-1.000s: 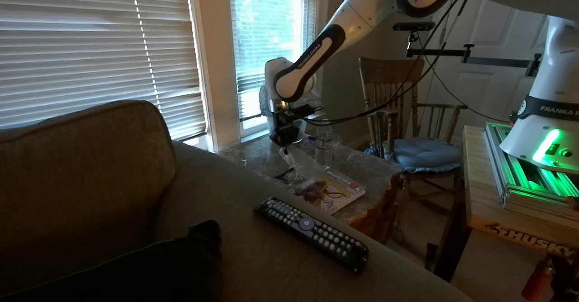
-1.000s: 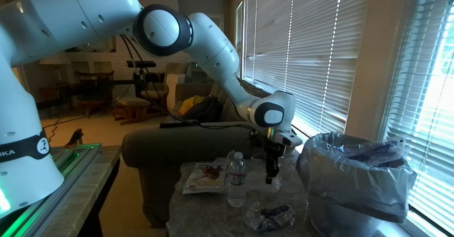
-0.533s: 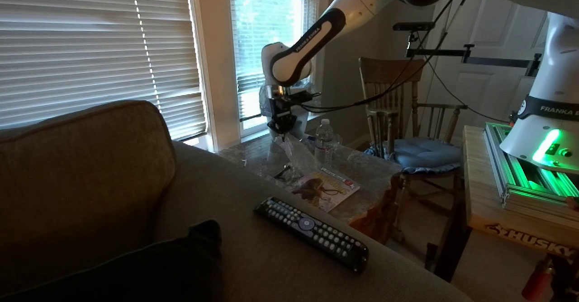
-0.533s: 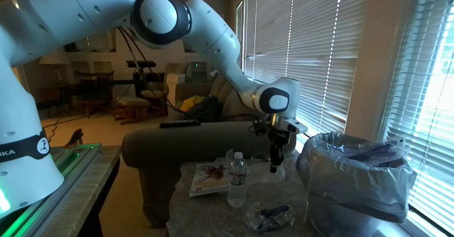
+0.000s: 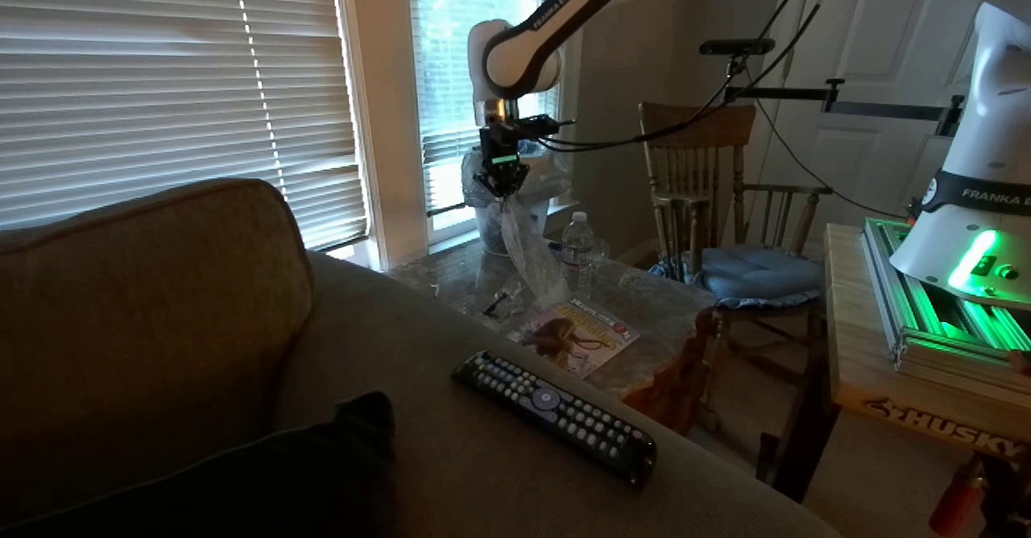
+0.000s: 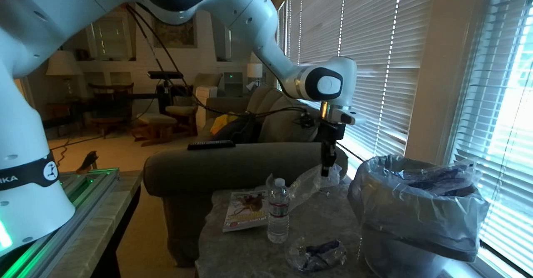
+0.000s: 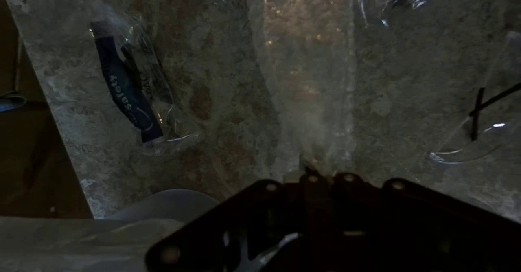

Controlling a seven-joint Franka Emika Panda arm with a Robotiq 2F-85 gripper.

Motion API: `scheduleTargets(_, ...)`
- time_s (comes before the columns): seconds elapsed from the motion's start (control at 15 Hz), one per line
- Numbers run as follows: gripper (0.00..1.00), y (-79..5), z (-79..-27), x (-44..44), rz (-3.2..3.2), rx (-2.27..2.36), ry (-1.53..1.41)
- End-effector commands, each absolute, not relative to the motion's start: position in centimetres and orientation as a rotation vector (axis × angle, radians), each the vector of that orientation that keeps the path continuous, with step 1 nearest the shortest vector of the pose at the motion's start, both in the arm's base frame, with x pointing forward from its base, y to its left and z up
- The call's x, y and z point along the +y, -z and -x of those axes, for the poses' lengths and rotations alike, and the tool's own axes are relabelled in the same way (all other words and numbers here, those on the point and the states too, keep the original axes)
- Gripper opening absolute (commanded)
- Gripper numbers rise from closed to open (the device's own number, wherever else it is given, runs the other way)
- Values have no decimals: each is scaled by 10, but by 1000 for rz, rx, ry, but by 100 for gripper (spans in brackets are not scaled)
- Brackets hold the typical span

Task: Put the plastic inside the rubbish can

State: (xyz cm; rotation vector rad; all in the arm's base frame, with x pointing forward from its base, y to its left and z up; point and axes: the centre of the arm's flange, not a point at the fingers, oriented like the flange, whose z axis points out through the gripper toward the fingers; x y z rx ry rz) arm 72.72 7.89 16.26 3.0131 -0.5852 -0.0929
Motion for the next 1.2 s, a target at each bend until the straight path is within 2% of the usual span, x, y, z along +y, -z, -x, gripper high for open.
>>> scheduleTargets(0.0,1,-213,-691,73,-3065,-702,43)
scheduleTargets(1.13,1,-408,-669,13,-3250,-1328,-554)
